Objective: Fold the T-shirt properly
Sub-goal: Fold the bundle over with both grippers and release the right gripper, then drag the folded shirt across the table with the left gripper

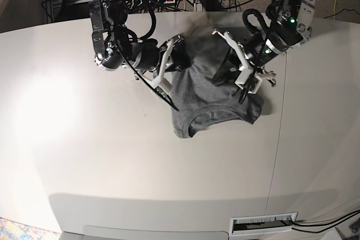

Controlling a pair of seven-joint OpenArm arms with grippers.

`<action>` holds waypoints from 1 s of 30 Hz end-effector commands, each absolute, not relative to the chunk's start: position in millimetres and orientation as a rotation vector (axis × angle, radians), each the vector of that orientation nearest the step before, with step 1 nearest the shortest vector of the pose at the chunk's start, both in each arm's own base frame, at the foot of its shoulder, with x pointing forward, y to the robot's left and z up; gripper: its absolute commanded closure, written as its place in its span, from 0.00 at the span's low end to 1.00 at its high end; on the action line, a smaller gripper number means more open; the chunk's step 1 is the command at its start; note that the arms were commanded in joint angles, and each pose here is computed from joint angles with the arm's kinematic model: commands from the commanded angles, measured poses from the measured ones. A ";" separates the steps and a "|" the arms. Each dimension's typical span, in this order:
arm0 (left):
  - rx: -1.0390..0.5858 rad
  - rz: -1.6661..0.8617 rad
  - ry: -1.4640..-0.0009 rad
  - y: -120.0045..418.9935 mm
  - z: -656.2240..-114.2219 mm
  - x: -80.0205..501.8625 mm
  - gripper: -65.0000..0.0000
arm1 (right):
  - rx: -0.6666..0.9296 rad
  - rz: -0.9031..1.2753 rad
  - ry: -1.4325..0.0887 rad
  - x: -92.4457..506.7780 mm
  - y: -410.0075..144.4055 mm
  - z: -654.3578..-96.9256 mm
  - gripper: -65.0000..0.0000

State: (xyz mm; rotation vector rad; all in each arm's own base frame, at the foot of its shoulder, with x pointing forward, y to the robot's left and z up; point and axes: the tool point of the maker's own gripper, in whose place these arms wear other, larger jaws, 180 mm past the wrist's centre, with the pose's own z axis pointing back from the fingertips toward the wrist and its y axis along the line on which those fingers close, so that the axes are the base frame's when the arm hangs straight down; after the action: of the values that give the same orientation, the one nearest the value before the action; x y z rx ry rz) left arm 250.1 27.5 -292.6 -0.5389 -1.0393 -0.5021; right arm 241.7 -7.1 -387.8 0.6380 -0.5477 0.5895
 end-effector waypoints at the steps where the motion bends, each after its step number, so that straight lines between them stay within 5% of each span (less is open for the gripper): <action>1: -0.562 -0.489 -1.085 25.1 -281.6 254.2 1.00 | 0.651 0.592 -0.586 248.8 -5.4 -376.5 1.00; 17: -0.641 -0.316 -1.047 8.0 -332.0 273.8 1.00 | 0.484 0.421 -0.723 283.2 -87.3 -345.5 1.00; 30: -0.346 -0.497 -0.955 38.5 -406.8 297.1 1.00 | 0.405 0.298 -0.736 287.7 -135.5 -344.1 1.00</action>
State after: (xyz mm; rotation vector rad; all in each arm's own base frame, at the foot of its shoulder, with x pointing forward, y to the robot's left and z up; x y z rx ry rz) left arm 295.9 23.7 -397.8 -0.4225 -0.9917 -0.4831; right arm 279.2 -135.8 -357.2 0.4000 -0.6850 0.2913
